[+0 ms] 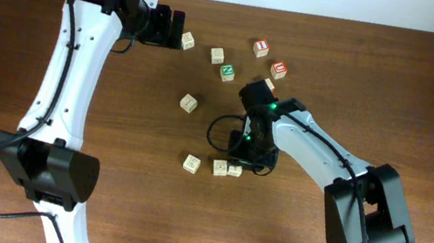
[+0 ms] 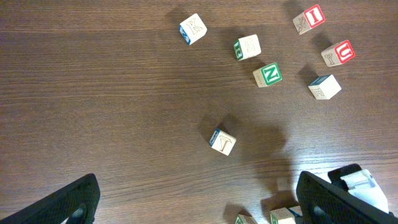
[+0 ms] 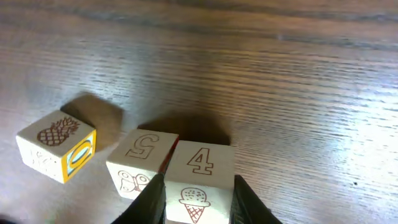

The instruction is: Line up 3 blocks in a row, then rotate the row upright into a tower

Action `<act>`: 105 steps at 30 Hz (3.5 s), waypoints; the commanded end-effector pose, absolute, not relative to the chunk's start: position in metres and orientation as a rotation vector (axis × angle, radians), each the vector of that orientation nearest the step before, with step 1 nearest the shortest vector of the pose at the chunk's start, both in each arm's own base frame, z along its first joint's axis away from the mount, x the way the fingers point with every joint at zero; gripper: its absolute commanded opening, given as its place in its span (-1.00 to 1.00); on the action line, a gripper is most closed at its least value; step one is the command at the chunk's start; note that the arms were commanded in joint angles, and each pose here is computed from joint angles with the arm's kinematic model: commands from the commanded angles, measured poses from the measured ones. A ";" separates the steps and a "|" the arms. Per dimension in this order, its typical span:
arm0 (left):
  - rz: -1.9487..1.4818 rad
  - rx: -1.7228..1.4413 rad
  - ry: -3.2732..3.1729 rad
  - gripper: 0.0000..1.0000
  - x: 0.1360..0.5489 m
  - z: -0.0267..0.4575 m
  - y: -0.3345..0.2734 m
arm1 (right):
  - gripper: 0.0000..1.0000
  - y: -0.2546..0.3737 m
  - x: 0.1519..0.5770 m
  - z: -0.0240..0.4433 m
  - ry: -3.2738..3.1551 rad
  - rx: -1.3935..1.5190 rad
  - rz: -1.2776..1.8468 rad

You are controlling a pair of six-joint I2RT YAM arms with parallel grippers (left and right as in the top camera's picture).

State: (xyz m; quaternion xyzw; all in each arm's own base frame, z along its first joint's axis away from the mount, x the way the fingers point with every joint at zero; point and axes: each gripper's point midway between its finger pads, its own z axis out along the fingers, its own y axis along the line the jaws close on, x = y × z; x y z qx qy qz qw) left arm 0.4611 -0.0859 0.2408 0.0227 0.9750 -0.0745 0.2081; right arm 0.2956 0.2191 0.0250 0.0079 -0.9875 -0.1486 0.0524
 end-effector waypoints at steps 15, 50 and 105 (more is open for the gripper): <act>-0.174 0.034 2.664 0.98 0.475 0.245 -0.073 | 0.01 0.264 0.330 0.087 -3.082 0.199 -0.659; -0.086 -0.445 2.651 0.98 0.470 0.241 0.064 | -0.21 0.306 0.297 0.017 -3.102 0.000 -0.321; -0.086 -0.421 2.621 0.99 0.477 0.245 0.061 | -0.25 0.313 0.291 0.077 -3.093 0.389 -0.429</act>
